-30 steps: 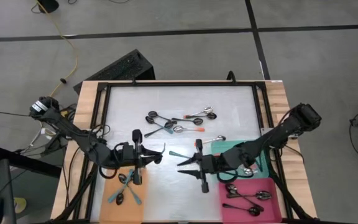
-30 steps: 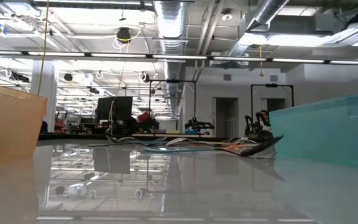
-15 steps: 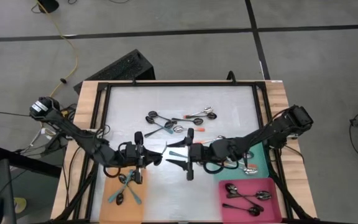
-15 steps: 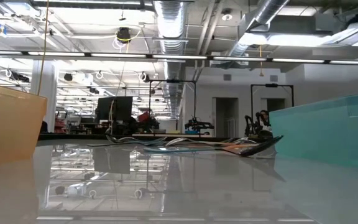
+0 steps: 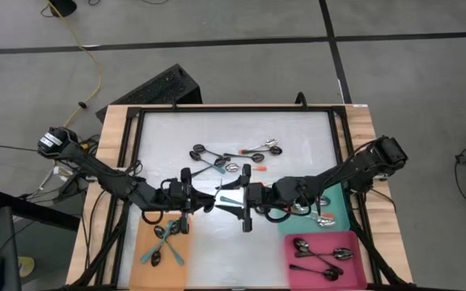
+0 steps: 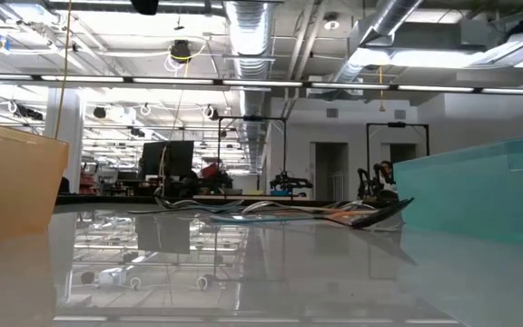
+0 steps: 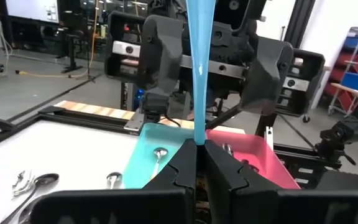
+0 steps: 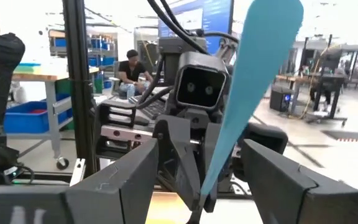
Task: Sort silverware by color (type)
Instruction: Put the blue spoon into the orange bin
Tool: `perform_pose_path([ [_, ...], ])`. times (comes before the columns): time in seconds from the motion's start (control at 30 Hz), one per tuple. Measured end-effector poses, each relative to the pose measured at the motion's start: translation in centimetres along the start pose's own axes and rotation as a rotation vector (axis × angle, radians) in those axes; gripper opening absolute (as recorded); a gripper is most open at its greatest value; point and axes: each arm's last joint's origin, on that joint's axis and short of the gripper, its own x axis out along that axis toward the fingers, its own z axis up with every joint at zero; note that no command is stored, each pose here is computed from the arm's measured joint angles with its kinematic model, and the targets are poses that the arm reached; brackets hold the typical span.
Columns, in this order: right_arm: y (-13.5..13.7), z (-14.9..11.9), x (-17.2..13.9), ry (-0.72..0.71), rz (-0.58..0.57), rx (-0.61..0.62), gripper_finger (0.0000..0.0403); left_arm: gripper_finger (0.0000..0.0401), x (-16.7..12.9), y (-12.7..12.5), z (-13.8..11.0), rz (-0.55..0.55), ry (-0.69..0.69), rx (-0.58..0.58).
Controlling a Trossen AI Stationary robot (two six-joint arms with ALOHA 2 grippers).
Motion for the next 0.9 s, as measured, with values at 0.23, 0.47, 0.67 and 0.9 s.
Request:
perform_pose_path([
  [0.23,-1.1,-0.4,0.5,0.002,0.060,0.081,0.0239,0.0000,0.2,0.4,0.0,-0.004,0.005,0.002],
  [0.47,-1.6,-0.4,0.7,0.000,0.046,0.082,0.0160,0.0000,0.3,0.4,0.1,-0.017,0.007,0.006],
  [0.67,-1.7,-0.6,0.7,0.020,0.049,0.080,0.0039,0.0000,0.3,0.4,0.0,-0.016,0.009,0.014],
  [0.9,-1.7,-0.7,0.7,0.035,0.049,0.125,0.0018,0.0000,0.3,0.4,0.0,-0.015,0.014,0.013],
])
